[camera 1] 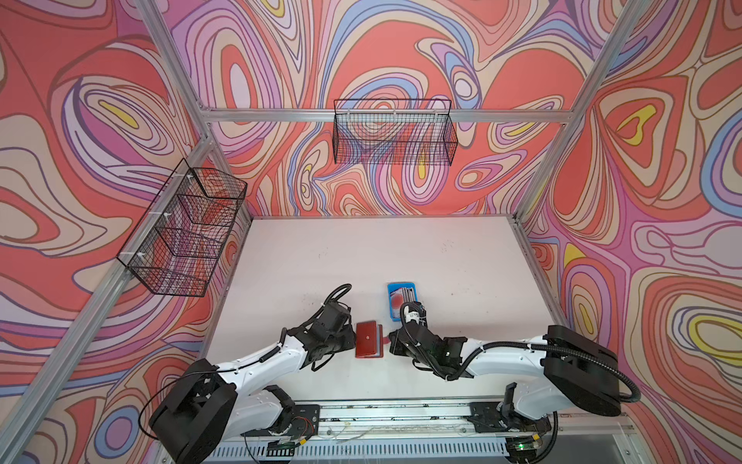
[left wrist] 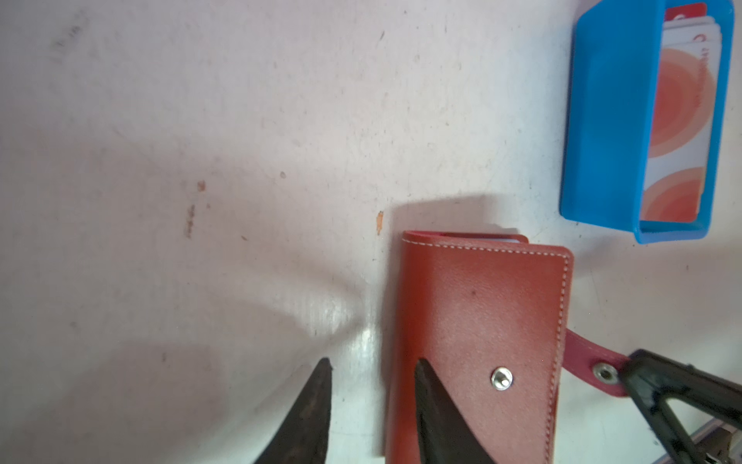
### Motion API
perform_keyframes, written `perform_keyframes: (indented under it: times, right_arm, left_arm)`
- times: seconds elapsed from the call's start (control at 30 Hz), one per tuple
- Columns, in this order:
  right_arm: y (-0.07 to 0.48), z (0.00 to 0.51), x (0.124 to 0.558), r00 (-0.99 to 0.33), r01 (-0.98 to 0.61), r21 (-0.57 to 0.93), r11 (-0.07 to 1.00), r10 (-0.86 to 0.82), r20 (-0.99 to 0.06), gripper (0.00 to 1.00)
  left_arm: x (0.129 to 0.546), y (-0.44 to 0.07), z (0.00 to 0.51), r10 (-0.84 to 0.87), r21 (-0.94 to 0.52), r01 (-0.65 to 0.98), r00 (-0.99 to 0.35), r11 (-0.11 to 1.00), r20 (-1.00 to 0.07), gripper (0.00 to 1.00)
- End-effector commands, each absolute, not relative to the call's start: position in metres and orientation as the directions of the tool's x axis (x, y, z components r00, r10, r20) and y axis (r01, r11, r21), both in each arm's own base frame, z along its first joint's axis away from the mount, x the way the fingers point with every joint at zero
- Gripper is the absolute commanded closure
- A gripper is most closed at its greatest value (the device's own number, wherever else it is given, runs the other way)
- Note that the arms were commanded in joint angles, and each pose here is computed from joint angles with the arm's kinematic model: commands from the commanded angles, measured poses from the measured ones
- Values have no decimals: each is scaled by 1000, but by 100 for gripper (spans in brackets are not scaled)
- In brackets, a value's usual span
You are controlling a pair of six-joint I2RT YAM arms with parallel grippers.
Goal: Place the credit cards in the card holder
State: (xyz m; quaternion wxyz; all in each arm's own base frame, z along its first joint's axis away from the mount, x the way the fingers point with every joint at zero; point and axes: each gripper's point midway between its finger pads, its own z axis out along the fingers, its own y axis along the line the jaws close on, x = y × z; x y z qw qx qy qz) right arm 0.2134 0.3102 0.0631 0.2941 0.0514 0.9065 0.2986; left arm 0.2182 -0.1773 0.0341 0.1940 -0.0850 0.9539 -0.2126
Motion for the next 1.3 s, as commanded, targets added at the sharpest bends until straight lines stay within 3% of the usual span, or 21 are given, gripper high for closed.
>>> perform_keyframes:
  times: [0.0,0.53,1.27]
  right_arm:
    - [308,66,214,-811,-87,578,811,280,-514,100]
    - [315,67,217,-811,-94,580,810,275,-516,100]
    - [361,82,225,-815,-195,587,785,203,-542,100]
  left_arm:
    - [215,-180,26,-227,-446,-68,-922,892,-313,63]
    - [203,-166,-3,-214,-368,-107,-941,924,-262,63]
    - [204,-171,-1,-206,-386,-95,-944,918,-257,62]
